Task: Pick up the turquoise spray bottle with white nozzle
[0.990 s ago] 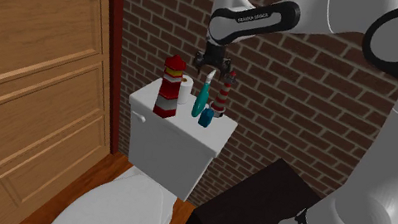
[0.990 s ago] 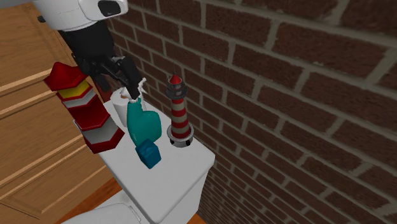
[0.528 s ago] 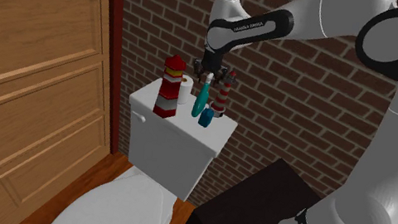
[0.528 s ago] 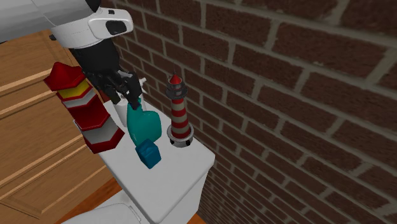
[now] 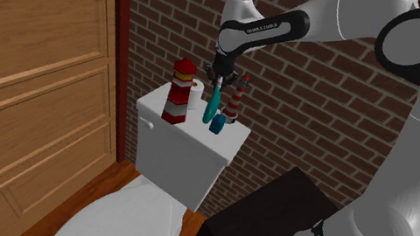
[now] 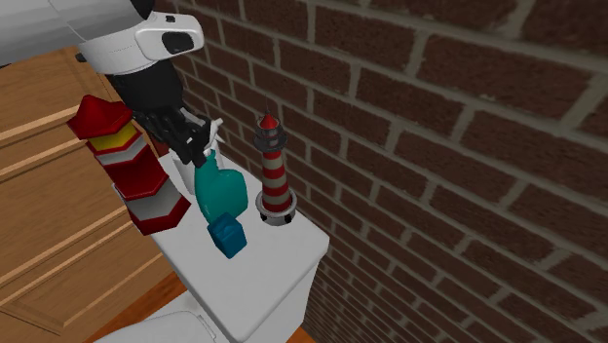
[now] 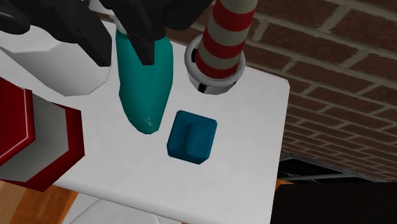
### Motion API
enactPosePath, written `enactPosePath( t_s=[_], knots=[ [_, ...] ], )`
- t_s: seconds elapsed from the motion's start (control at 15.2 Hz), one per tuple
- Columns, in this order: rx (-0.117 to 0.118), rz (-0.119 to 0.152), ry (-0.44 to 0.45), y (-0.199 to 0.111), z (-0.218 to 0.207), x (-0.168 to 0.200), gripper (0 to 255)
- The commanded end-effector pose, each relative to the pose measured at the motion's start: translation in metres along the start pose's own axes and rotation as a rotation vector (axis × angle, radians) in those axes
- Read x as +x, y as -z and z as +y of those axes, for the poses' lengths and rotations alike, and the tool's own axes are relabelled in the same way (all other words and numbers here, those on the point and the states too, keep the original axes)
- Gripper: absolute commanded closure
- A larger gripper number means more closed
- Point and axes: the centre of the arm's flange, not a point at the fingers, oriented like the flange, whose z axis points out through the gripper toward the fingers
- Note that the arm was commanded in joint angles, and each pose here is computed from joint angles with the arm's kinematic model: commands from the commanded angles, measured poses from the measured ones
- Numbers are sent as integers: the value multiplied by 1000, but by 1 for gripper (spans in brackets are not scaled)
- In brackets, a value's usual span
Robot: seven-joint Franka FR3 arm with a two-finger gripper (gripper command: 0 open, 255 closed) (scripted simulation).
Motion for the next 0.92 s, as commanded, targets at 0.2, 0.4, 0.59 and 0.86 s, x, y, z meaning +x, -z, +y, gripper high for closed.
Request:
enactPosePath(
  t_s=[0.2,0.4,0.59,0.86],
  knots=[
    [-1,-1,0,16,2,1,255],
    [-1,-1,0,31,3,2,255],
    [-1,-1,0,47,5,3,255],
    [-1,-1,0,68,7,5,255]
  ],
)
